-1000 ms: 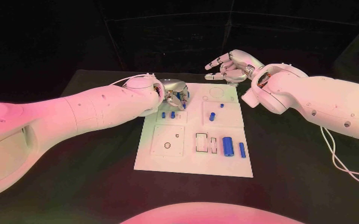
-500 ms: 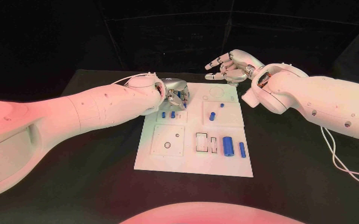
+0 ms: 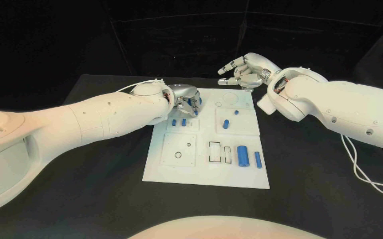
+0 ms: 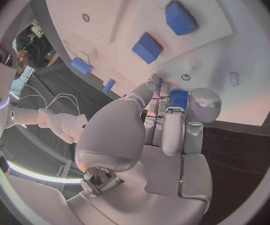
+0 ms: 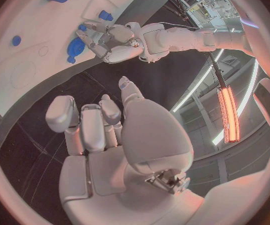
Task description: Assemble the parts on the task board
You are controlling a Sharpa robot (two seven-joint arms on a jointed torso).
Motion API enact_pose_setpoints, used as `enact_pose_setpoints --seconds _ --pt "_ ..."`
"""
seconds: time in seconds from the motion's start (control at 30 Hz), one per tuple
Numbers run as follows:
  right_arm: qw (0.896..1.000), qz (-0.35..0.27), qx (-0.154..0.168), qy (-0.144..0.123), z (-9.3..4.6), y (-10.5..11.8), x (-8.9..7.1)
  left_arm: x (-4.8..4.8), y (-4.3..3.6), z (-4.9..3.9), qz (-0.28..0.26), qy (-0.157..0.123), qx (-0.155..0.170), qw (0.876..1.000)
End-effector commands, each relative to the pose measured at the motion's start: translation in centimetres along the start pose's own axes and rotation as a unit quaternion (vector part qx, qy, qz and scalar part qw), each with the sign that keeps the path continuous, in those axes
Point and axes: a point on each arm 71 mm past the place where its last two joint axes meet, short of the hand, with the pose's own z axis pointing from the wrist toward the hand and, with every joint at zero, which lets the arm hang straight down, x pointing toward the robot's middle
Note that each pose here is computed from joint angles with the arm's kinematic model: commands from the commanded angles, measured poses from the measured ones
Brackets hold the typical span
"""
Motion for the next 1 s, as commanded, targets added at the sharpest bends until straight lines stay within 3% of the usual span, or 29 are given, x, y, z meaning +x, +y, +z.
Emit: enact_pose_setpoints --seconds 0.03,0.27,0.47,0.67,0.87,1.0 --pt "1.0 0.001 -0.005 0.001 0.0 0.1 -0.1 -0.63 -0.12 -0.24 -0.01 -0.027 0.01 1.0" --pt "1.0 0.001 -0.005 0.001 0.0 0.1 -0.1 -2.3 -0.58 -0.6 -0.028 -0.045 0.016 0.998" --pt "1.0 0.0 -0.003 0.0 0.0 0.0 -0.2 -3.09 -0.47 -1.03 -0.034 -0.047 0.013 0.998" --pt "1.0 0.0 -0.001 0.0 -0.1 -0.1 -0.2 -3.21 0.55 -1.73 -0.036 -0.035 -0.003 0.999" --pt "1.0 0.0 0.001 -0.001 -0.1 -0.2 -0.3 -3.17 2.26 -2.91 -0.037 -0.021 -0.024 0.999" --pt "1.0 0.0 0.001 -0.002 -0.1 -0.2 -0.4 -3.12 2.82 -3.45 -0.037 -0.018 -0.031 0.999"
